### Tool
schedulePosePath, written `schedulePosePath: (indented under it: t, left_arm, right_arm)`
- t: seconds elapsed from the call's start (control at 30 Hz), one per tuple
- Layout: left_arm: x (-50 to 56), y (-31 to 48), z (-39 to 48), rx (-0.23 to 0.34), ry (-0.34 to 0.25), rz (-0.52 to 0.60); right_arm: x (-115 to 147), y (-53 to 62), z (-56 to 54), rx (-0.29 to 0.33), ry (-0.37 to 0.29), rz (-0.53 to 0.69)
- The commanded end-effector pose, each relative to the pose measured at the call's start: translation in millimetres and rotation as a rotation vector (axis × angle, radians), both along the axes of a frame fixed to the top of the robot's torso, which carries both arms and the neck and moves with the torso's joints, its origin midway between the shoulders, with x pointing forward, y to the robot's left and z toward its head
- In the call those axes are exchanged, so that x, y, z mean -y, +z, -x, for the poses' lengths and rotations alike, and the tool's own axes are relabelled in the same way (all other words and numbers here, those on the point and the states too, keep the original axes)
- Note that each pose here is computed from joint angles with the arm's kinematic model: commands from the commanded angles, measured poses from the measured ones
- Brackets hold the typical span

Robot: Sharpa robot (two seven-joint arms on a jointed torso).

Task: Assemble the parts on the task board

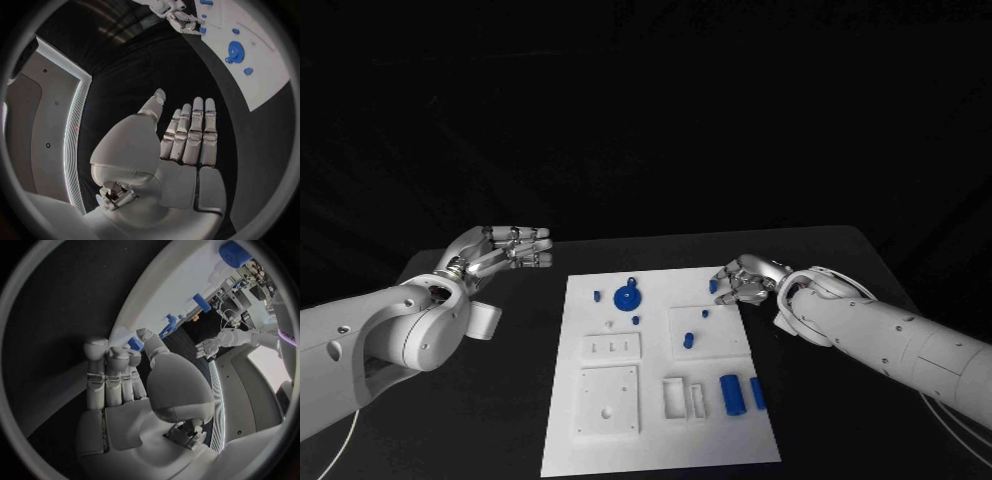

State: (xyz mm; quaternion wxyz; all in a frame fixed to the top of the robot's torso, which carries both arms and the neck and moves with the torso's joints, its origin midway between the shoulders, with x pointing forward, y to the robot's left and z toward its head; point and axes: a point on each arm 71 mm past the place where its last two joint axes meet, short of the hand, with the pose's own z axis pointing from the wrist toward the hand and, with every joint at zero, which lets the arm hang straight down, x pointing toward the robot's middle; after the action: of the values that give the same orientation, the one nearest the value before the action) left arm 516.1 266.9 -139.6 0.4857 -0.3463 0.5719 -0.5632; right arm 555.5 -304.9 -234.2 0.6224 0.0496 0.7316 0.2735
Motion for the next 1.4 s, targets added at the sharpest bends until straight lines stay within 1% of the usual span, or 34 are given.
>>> schedulePosePath:
  t: [0.03, 0.4, 0.6, 1.13, 1.4]
  left_arm:
    - [2.1, 1.1, 0.4, 0.008, -0.02, 0.012]
    - [2.8, 1.3, 0.9, 0.01, -0.025, 0.014]
    - [5.8, 1.7, 2.1, 0.012, -0.037, 0.019]
    - [7.6, 1.4, 2.8, 0.006, -0.045, 0.02]
    - [7.3, 1.2, 2.9, 0.004, -0.045, 0.02]
  right_arm:
    - [-1.3, -1.4, -0.8, 0.003, -0.003, 0.004]
    - [-8.4, -5.3, -2.9, -0.01, -0.013, -0.022]
    - [-10.1, -6.4, -3.7, -0.012, -0.018, -0.028]
    - [-8.3, -7.2, -3.8, -0.017, -0.028, -0.025]
    - [-8.3, -6.4, -3.8, -0.008, -0.032, -0.026]
